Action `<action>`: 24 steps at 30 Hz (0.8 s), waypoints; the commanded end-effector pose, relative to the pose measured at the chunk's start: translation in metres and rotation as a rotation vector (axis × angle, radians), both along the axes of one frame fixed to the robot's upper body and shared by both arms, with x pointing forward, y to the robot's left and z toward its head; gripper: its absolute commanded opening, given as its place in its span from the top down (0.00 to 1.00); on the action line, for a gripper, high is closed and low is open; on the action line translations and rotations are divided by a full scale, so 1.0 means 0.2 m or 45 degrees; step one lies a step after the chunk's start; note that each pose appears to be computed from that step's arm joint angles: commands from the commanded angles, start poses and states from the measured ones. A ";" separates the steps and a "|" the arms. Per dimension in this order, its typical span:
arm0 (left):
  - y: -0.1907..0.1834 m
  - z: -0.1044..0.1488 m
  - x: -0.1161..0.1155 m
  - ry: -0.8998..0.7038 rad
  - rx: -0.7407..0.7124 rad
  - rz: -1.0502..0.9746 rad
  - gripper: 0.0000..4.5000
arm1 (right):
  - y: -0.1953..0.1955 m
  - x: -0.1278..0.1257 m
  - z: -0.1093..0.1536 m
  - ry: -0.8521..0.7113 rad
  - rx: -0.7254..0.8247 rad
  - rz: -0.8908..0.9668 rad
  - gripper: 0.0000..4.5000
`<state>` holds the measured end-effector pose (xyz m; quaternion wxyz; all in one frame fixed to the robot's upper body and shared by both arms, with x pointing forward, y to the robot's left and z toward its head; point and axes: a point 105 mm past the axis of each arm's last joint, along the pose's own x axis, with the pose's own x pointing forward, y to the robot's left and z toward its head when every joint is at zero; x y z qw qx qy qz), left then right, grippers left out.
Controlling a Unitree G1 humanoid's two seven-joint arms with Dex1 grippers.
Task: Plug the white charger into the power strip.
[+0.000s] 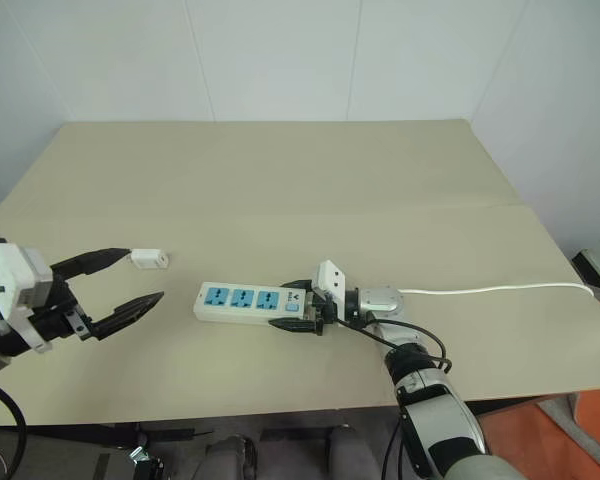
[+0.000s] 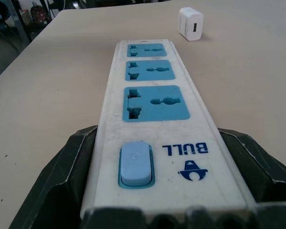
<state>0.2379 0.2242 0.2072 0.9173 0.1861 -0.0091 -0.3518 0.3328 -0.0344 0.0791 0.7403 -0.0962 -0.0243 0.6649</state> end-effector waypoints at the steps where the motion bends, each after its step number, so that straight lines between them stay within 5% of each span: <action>1: 0.02 0.03 0.04 -0.039 0.097 -0.007 0.00 | 0.03 -0.01 -0.01 -0.021 -0.022 0.036 0.24; 6: 0.15 0.06 0.19 0.004 0.365 0.023 0.00 | 0.05 -0.01 -0.01 -0.036 -0.038 0.064 0.24; 15: 0.38 0.13 0.55 0.156 1.146 0.015 0.00 | 0.09 -0.02 -0.03 -0.056 -0.078 0.119 0.24; 24: 0.30 0.09 0.75 0.348 1.445 -0.179 0.00 | 0.11 -0.03 -0.05 -0.052 -0.075 0.104 0.24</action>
